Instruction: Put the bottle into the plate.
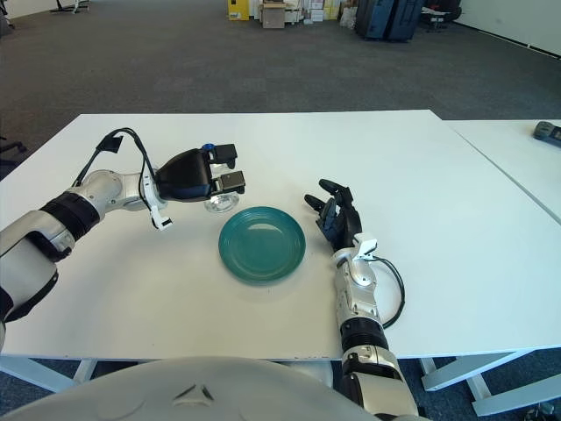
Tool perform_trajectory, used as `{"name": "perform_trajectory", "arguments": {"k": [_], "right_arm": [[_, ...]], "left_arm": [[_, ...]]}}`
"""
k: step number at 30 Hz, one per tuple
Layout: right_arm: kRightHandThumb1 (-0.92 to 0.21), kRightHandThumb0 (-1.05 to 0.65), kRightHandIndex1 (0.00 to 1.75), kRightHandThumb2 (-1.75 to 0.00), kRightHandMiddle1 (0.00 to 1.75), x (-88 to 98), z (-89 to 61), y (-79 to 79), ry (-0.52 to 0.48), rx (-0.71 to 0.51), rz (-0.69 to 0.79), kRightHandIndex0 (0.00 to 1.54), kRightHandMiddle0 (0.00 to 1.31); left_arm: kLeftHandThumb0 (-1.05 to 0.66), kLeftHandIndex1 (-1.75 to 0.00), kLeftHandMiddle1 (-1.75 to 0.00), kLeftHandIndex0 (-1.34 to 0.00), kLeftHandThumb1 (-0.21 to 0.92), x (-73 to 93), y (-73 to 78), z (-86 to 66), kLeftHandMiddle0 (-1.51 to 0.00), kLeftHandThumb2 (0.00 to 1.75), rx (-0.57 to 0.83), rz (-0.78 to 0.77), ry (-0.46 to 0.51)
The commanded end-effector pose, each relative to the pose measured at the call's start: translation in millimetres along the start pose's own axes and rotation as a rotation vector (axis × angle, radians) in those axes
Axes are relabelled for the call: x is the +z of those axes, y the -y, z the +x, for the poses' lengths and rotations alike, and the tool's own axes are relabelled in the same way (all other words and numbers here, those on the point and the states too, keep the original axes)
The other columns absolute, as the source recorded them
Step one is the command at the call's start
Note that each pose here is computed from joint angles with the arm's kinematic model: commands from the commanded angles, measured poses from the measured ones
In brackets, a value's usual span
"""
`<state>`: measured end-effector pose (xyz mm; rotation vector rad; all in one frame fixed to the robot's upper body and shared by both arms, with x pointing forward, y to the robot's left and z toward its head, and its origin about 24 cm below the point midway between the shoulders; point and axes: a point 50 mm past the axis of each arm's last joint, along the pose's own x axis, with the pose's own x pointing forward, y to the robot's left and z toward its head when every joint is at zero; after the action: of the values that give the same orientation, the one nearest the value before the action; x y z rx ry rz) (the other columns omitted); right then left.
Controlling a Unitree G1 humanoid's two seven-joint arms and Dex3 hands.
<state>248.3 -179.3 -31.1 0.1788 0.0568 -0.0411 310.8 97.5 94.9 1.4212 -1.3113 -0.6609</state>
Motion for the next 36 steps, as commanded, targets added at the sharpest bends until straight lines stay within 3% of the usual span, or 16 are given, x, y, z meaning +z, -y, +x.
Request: {"name": "perform_trajectory", "arguments": {"k": [1,4,11,24,36], "right_arm": [[-0.92,-0.88,0.51,-0.97,1.08,-25.2,-15.2,2.6,-0.126,-0.033,0.024,0.43,0.02],[-0.92,-0.88,0.51,-0.98,1.08,-25.3,-15.3,2.5,-0.122,-0.037,0.018,0.43,0.03],[-0.92,-0.88,0.51,-0.98,1.08,-26.2,-14.0,1.7,-0.129,-0.044,0.021,0.42,0.03],[-0.92,-0.88,0.5,-1.03,1.1,-25.9,-15.6,1.7,-0.106,-0.045,0.022,0.42,0.09],[-0.92,-0.86,0.48,-1.05,1.06,-26.6,-16.7,-0.2,-0.116,-0.051,0.052,0.39,0.03]], "left_arm": [[0.0,-1.75,-1.72,-0.44,0.24,0.4,-5.0,5.0,-0.68,1.41,0.045,-0.06,-0.031],[0.0,-1.75,-1.71,-0.45,0.23,18.2,3.3,17.5,-0.69,1.42,0.088,-0.193,-0.041],[0.0,-1.75,-1.69,-0.46,0.21,30.3,9.3,27.4,-0.71,1.43,0.062,-0.321,-0.04],[0.0,-1.75,-1.67,-0.48,0.18,46.0,9.7,41.6,-0.74,1.46,0.021,-0.331,0.045],[0.0,-1.75,-1.65,-0.49,0.19,51.9,9.5,50.4,-0.74,1.45,-0.009,-0.318,0.066]]}}
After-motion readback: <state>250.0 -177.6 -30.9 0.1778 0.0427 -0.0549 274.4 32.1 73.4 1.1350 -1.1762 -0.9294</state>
